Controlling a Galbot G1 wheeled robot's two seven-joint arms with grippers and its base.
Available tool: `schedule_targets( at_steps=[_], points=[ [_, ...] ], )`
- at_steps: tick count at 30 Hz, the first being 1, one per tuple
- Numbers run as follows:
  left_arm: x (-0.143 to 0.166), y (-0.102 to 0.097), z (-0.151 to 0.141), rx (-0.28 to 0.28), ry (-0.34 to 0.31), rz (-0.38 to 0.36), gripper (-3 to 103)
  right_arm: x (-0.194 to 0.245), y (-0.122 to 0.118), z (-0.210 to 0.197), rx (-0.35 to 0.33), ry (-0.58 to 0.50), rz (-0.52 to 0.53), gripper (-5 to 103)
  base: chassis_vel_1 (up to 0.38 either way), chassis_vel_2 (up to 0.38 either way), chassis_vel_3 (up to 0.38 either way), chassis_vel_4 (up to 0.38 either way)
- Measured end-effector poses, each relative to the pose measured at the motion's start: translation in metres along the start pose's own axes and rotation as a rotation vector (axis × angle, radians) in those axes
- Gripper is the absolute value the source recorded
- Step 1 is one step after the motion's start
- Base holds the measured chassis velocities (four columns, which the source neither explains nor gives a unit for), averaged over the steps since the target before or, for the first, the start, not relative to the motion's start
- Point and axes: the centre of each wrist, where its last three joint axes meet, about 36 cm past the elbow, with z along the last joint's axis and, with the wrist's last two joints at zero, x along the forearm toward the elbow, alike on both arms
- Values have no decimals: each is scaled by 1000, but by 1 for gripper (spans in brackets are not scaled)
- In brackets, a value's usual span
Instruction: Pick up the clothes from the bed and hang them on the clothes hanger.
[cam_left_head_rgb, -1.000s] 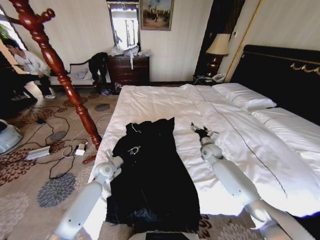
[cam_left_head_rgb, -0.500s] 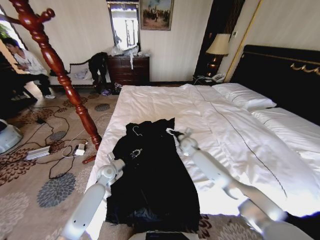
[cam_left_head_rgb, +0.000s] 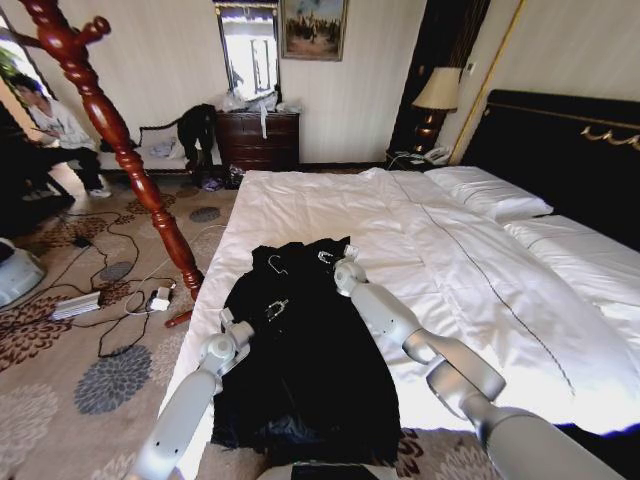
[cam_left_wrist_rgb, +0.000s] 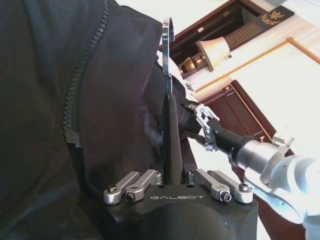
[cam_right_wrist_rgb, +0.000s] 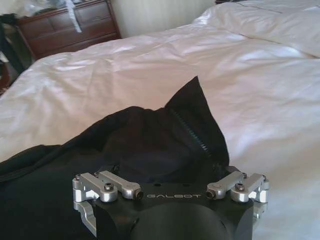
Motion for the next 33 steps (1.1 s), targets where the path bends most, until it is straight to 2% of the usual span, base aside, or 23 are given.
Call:
schedule_targets(
  at_steps=[11,14,15,17,23,27,30,32,33],
  points=[
    [9,0,-8,-25,-15,-13,17,16,13,-36,-40,41,55,100,0,0,0,0],
    [9,0,-7,-27,-18,-17,17,13,10,-36,-22,63,83,100,0,0,0,0],
    [8,0,-7,-27,-19,-17,17,11,8,-34,-15,78,98,103,0,0,0,0],
    [6,0,-5,-28,-16,-16,17,4,4,-29,-9,103,117,100,0,0,0,0],
    [2,-1,-4,-30,-14,-15,17,-5,-3,-22,-14,127,121,99,0,0,0,0],
    [-2,-2,-4,-32,-9,-11,17,-8,-8,-23,-33,127,120,90,0,0,0,0],
    [-6,-3,-5,-37,-7,-9,17,-9,-10,-25,-33,121,119,74,0,0,0,0],
    [-7,-4,-5,-38,-6,-8,17,-9,-11,-25,-31,120,120,74,0,0,0,0],
    [-8,-4,-5,-38,-6,-7,17,-10,-12,-25,-29,120,119,69,0,0,0,0]
  ],
)
